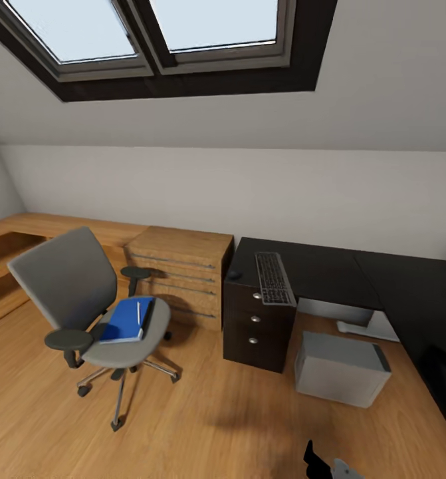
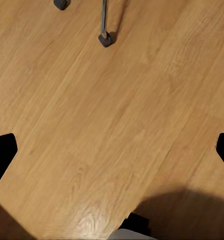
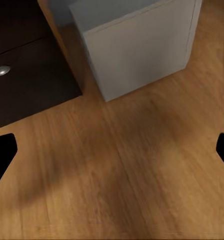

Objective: In the bedroom, organize the workspace by keeping the computer under the desk, ensuring the monitor is on the desk, placing the keyboard on the desk next to the monitor, placing the mouse on the desk next to the keyboard, moving the folder from the swivel chair onto the desk next to the mouse, stacking the notebook on top of the folder with the pen on top of the notebook, and positioning the swivel chair next to the desk.

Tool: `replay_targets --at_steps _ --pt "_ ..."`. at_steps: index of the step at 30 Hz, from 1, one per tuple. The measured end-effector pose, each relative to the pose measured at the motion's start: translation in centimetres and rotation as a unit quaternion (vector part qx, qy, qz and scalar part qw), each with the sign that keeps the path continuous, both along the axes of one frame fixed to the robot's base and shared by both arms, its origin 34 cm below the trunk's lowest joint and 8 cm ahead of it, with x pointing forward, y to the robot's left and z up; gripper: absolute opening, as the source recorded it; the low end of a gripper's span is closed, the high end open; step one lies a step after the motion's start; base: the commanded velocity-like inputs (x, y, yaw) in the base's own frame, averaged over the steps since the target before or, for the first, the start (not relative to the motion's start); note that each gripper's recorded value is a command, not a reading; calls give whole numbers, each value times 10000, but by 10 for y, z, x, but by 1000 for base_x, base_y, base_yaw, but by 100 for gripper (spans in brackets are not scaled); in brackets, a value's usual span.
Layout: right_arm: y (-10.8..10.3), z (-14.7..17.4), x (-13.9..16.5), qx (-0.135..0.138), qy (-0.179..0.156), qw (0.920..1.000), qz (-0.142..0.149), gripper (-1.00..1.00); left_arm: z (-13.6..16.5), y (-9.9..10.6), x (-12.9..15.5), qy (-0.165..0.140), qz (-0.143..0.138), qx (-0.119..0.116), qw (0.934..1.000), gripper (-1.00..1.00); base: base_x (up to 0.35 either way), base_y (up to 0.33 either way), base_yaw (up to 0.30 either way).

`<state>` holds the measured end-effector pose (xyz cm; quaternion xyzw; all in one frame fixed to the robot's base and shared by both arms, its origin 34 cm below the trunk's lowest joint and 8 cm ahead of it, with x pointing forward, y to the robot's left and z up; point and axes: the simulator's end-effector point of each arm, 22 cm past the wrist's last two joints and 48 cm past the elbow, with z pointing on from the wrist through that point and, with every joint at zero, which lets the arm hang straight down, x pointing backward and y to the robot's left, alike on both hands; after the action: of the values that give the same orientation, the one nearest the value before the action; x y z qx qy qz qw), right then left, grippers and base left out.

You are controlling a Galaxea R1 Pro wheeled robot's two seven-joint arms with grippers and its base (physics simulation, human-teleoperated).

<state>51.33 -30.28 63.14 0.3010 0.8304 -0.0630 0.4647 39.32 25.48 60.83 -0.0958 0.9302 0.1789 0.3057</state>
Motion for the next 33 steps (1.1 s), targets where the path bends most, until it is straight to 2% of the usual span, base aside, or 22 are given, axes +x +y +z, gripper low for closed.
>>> replay_targets --at_steps 8,13,15,17,18,23,24,33 --pt "-4 0 0 -32 1 10000 9 100 -8 6 -15 126 -3 74 9999 100 -231 -227 3" --pt "0 2 3 -102 -24 9997 200 100 -11 7 -21 186 -11 99 9998 100 -278 -178 0" --pt "4 3 6 -149 -30 9992 359 100 -12 8 -21 187 -10 101 9998 100 -304 -102 0" --pt "13 4 9 -240 -34 9974 674 100 -12 8 -21 185 -9 102 9998 100 -322 -42 0" --pt "30 4 10 -405 -18 9912 1262 100 -11 8 -20 156 0 101 9998 100 -330 -17 0" --pt "42 1 7 -524 22 9839 1706 100 -10 8 -19 116 10 98 9999 100 -333 -8 0" --pt "50 0 5 -585 47 9789 1957 100 -10 8 -19 101 14 96 9999 100 -335 -2 0" --pt "52 -1 4 -629 64 9761 2078 100 -10 8 -19 93 19 90 9999 100 -336 -1 0"
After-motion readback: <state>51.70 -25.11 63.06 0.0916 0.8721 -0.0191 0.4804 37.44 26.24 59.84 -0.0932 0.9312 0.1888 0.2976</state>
